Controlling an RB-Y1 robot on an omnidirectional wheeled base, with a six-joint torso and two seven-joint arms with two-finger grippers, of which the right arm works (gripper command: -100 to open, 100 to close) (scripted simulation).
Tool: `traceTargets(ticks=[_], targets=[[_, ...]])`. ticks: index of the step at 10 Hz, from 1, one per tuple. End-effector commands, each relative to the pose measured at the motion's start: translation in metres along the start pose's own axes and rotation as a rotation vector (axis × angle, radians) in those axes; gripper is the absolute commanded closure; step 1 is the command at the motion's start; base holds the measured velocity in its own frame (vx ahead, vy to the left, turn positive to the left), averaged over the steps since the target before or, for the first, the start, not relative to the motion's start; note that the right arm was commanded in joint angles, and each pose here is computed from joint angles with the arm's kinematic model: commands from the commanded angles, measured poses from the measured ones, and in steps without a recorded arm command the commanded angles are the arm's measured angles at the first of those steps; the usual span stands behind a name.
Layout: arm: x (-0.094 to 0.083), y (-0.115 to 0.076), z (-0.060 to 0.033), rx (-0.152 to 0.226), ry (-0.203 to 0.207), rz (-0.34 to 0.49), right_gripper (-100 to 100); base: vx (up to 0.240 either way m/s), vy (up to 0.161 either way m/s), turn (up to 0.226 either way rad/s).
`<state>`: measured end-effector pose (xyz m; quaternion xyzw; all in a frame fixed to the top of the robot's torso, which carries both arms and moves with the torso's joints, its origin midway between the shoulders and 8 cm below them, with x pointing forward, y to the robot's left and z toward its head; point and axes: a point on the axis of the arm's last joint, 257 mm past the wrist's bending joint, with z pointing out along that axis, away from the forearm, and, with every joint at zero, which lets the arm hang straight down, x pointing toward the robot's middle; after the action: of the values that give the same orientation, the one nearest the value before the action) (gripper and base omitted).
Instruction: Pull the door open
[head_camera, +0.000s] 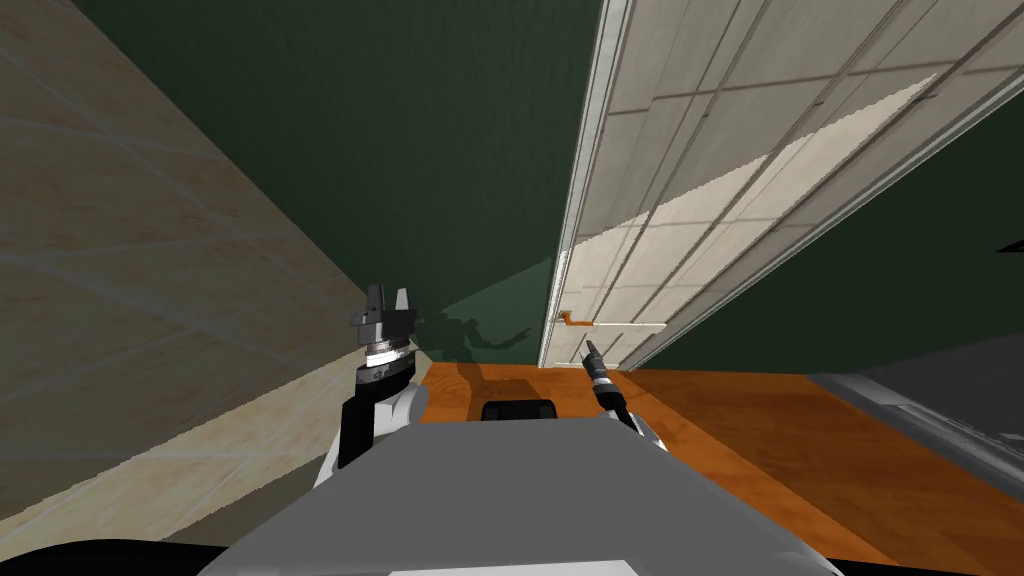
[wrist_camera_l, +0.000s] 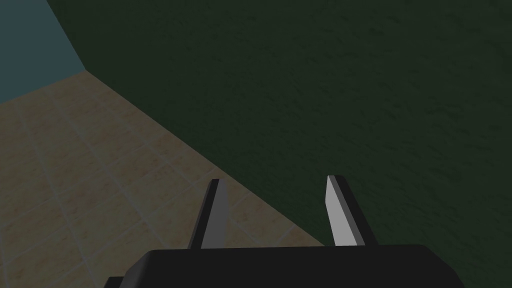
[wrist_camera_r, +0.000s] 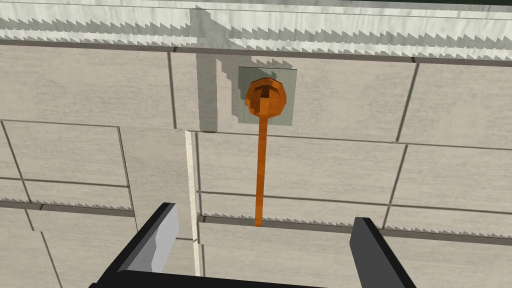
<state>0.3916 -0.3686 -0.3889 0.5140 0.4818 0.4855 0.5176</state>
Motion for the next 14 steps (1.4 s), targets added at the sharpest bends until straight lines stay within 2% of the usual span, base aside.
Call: traceTargets(ticks=[1, 2, 7, 9, 10, 14], targets=[[-0.014, -0.001, -0.0041, 0.002, -0.021, 0.0, -100, 0.147, -0.004, 0.154], [-0.019, -0.002, -0.0056, 0.003, -0.028, 0.001, -100, 0.199, 0.012, 0.148], [-0.071, -0.003, -0.0231, 0.004, -0.109, 0.001, -100, 0.201, 0.008, 0.157], [-0.068, -0.005, -0.0216, 0.002, -0.106, 0.0, -100, 0.076, -0.005, 0.017], [-0.068, -0.005, -0.0216, 0.002, -0.106, 0.0, 100, 0.0, 0.0, 0.0], [-0.068, -0.005, -0.0216, 0.002, -0.106, 0.0, 100, -0.01, 0.0, 0.002]])
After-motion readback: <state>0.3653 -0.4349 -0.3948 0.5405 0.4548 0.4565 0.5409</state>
